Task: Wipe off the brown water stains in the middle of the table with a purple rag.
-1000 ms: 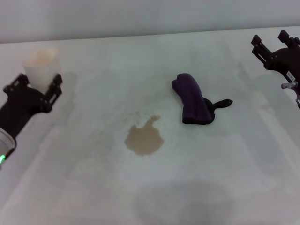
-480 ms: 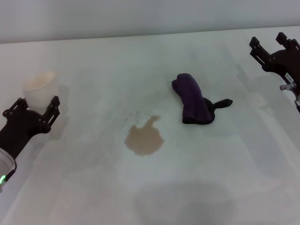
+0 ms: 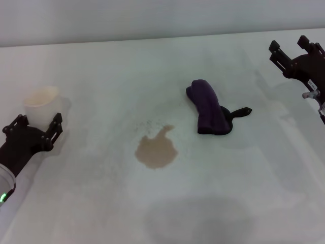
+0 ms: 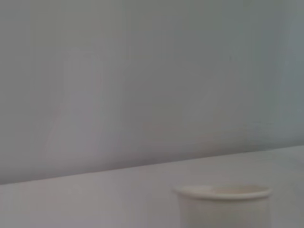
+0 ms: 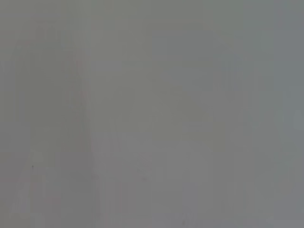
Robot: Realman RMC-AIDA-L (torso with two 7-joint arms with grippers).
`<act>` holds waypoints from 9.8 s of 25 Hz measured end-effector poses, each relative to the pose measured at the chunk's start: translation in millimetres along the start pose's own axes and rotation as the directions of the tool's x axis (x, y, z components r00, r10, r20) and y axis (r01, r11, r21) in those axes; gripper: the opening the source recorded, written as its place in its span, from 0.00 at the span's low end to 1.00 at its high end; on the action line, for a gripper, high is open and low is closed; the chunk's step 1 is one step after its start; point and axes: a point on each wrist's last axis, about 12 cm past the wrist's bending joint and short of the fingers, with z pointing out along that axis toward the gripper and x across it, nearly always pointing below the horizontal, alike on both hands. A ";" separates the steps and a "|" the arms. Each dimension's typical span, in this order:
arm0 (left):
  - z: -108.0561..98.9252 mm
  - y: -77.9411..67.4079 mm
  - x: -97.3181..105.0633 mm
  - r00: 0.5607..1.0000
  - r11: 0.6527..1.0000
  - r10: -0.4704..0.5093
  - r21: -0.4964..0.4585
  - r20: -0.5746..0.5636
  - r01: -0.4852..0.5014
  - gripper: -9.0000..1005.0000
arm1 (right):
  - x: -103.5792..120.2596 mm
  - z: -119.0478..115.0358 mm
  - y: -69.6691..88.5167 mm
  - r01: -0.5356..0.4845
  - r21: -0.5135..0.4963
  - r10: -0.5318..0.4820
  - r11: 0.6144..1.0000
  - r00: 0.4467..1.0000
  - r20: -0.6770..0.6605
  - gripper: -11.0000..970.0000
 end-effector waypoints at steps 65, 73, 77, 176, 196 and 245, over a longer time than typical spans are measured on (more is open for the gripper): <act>-70.8 17.0 19.1 0.973 0.972 -0.148 -0.153 0.176 0.176 0.89 | -113.5 69.2 164.4 0.300 -0.482 -0.553 0.823 0.611 -0.566 0.79; -65.1 25.2 11.8 0.965 0.963 -0.154 -0.187 0.213 0.195 0.89 | -83.3 64.8 146.7 0.298 -0.387 -0.487 0.873 0.593 -0.641 0.76; -63.1 27.0 9.7 0.963 0.961 -0.153 -0.193 0.221 0.197 0.89 | -73.6 69.6 132.1 0.278 -0.336 -0.436 0.900 0.603 -0.668 0.74; -45.3 42.0 -7.7 0.947 0.947 -0.170 -0.221 0.274 0.234 0.89 | -42.8 69.9 201.6 0.185 -0.722 -0.668 0.666 0.579 -0.467 0.13; -46.8 46.4 -9.0 0.941 0.937 -0.173 -0.245 0.291 0.248 0.89 | -32.4 82.9 118.7 0.054 -0.443 -0.342 0.895 0.721 -0.603 0.13; -48.9 55.5 -8.8 0.931 0.907 -0.189 -0.309 0.311 0.287 0.89 | -82.4 64.5 45.5 -0.098 -0.199 0.028 0.975 0.944 -0.328 0.62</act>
